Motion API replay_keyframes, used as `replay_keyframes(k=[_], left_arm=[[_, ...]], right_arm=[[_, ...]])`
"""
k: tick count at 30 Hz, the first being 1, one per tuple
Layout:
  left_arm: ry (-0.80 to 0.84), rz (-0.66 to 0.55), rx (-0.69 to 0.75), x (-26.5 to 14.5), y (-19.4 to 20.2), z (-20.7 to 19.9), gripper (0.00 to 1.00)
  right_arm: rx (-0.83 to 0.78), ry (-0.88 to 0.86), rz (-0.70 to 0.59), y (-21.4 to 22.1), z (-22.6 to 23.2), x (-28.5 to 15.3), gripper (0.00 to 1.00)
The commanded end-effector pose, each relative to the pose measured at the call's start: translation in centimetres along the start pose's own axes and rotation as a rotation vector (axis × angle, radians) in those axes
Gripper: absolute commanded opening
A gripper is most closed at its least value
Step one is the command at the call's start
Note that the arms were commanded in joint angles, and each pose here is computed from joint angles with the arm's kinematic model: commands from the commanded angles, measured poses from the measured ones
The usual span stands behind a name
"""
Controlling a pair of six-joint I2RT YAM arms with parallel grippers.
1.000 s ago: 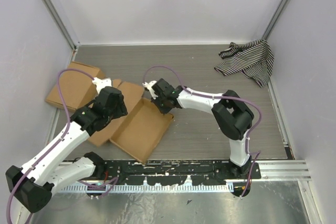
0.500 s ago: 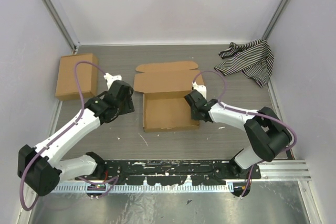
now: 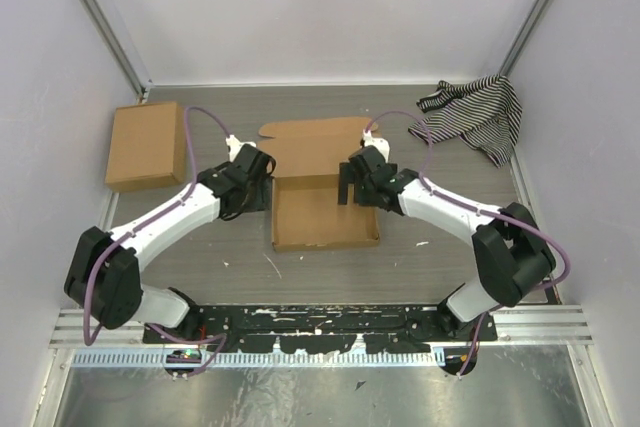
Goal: Fold the paper box
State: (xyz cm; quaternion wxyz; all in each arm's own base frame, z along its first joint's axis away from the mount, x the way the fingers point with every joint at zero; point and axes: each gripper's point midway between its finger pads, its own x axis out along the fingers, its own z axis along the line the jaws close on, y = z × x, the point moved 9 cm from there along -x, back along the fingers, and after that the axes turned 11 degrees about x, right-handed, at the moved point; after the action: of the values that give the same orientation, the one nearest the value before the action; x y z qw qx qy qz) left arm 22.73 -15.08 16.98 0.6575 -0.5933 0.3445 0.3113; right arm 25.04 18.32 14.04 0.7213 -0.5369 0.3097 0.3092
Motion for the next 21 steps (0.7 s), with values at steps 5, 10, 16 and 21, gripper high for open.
replay_keyframes(k=[5, 10, 16, 21], left_arm=[[0.086, -0.141, -0.002, -2.0, -2.3, -0.3, 0.63], [0.062, -0.189, 0.007, -1.7, -3.4, -0.3, 0.64], [0.026, -0.134, -0.072, -0.3, -7.8, 1.0, 0.64], [-0.008, -0.078, -0.219, 3.0, -10.4, 4.6, 0.65]], right_arm=[[0.159, -0.025, -0.338, -7.7, -0.4, -5.5, 0.45], [0.091, -0.035, -0.344, -8.6, -1.3, -4.5, 0.01], [0.196, -0.092, -0.247, -12.7, -2.5, -1.5, 0.56], [0.273, -0.164, -0.186, -16.3, -4.8, 0.8, 0.88]])
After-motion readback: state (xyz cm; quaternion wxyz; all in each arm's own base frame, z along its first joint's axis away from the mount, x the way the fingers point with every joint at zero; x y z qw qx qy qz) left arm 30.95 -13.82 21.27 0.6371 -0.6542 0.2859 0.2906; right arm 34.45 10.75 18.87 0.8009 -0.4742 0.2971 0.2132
